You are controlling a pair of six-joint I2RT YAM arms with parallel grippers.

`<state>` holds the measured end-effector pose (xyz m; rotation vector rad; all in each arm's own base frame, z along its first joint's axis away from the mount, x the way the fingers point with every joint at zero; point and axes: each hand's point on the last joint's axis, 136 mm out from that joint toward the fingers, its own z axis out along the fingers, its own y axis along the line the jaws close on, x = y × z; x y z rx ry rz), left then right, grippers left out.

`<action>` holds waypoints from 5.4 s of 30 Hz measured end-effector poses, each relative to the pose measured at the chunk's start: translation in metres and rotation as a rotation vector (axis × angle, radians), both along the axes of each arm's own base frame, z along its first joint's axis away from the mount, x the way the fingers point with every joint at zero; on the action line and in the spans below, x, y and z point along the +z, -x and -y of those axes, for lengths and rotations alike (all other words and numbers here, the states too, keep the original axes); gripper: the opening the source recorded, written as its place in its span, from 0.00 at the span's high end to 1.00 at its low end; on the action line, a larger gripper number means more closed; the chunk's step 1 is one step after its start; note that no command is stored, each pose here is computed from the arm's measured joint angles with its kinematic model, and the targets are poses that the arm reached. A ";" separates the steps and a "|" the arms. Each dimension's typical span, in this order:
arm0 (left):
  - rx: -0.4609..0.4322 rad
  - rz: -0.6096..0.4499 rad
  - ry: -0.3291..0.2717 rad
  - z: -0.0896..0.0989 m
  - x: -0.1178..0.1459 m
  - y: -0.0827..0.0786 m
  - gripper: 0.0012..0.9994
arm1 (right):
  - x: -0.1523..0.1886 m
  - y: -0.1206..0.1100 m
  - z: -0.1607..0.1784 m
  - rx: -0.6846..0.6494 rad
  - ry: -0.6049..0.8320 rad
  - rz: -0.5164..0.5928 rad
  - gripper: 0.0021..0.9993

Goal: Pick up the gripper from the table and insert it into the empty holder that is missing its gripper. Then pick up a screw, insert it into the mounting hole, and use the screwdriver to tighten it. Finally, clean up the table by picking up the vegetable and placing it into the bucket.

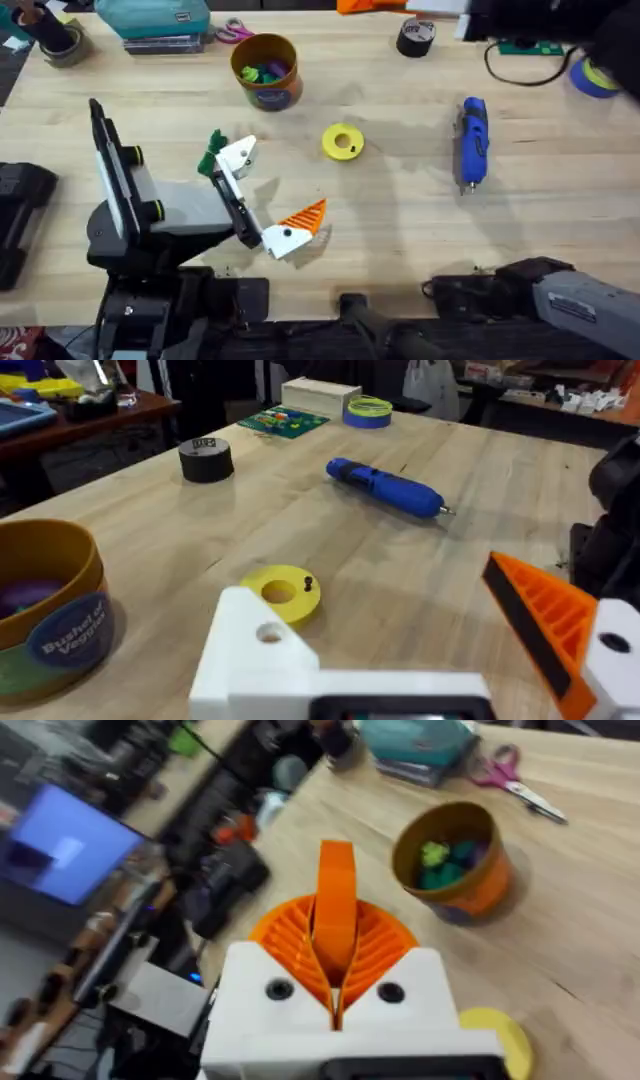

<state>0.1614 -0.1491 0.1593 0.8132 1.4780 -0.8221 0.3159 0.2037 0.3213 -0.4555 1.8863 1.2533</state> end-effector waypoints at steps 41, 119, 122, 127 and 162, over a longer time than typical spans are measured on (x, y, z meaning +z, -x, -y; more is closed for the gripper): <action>0.000 0.000 0.000 0.000 0.000 0.000 0.01 | -0.163 0.064 -0.032 0.473 -0.263 -0.727 0.99; 0.000 0.000 0.000 0.000 0.000 0.000 0.01 | -0.149 0.111 -0.110 0.636 -0.281 -0.774 0.99; 0.000 0.000 0.000 0.000 0.000 0.000 0.01 | -0.149 0.112 -0.110 0.636 -0.281 -0.774 0.99; 0.000 0.000 0.000 0.000 0.000 0.000 0.01 | -0.149 0.109 -0.111 0.621 -0.290 -0.771 0.99; 0.000 0.000 0.000 0.000 0.000 0.000 0.01 | -0.148 0.107 -0.116 0.601 -0.306 -0.753 0.99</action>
